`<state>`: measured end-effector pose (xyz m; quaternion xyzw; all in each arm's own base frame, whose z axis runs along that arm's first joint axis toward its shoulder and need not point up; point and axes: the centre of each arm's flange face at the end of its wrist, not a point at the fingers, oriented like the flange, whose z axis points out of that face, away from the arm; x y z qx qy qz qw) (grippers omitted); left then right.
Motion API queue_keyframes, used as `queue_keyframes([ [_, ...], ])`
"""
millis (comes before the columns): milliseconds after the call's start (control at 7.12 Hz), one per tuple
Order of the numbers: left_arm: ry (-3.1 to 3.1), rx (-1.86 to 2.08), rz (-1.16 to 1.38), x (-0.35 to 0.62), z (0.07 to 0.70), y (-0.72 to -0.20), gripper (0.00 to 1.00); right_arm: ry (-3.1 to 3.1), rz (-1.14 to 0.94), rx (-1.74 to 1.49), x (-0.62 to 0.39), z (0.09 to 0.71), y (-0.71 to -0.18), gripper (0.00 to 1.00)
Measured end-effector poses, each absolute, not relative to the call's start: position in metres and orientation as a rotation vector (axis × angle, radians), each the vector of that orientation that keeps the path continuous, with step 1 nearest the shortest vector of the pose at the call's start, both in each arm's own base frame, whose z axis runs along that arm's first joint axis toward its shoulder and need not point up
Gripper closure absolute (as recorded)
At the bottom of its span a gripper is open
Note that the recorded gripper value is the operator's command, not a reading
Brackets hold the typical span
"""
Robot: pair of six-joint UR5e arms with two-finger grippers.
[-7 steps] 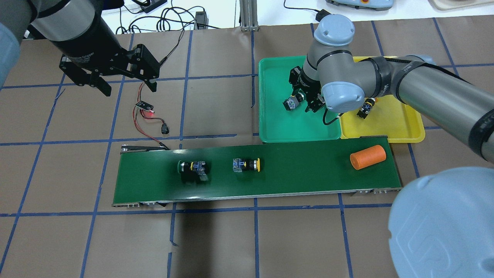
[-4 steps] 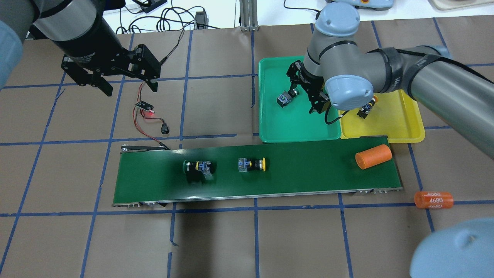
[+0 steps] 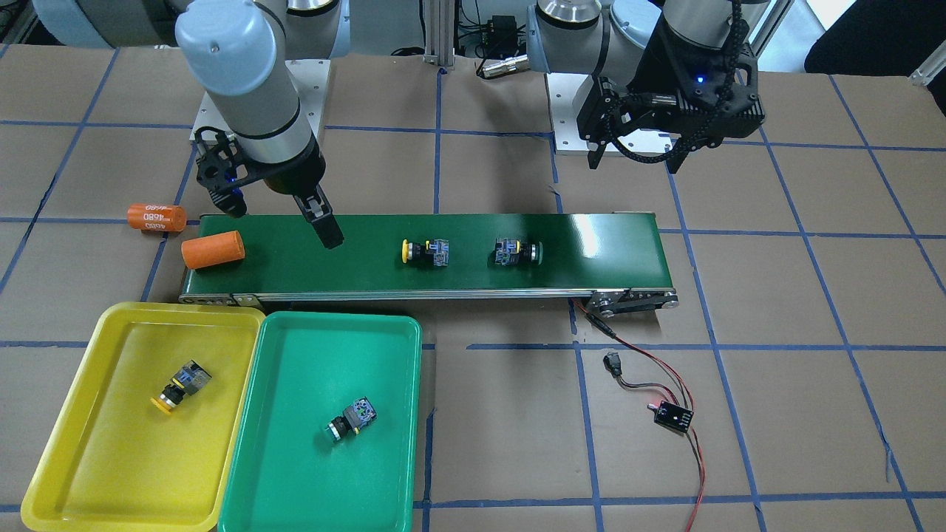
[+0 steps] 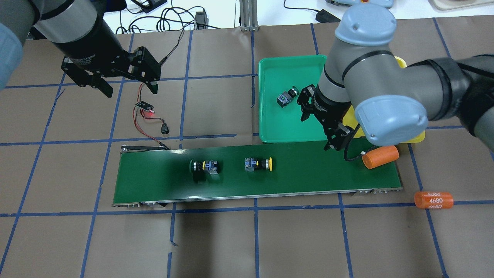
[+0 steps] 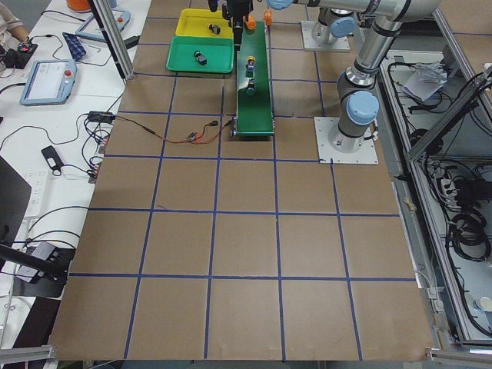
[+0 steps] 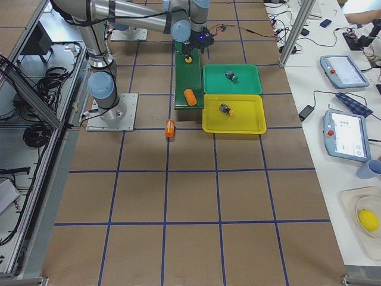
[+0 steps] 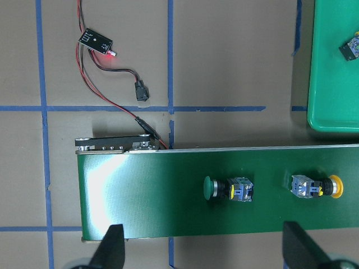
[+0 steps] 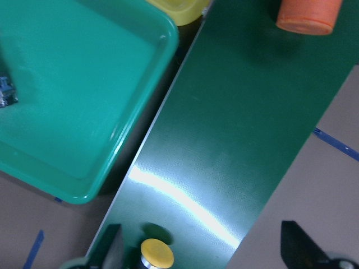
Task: Sort buttons by color to trays
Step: 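Move right gripper back to belt above yellow-capped button, then grasp the yellow-capped button with the right gripper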
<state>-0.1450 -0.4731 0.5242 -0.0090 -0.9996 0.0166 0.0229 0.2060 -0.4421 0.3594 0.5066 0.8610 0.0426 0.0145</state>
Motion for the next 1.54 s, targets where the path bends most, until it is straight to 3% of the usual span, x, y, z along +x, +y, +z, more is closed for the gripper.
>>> queue_keyframes([
  [702,-3.089,-0.246,0.086,-0.145,0.53,-0.462,0.0,2.641,0.089,1.502,0.251,0.3,-0.42,0.0],
  [1544,-3.103,-0.023,0.096,-0.143,0.534,-0.457,0.0,2.661,0.097,1.522,0.277,0.261,-0.421,0.0],
])
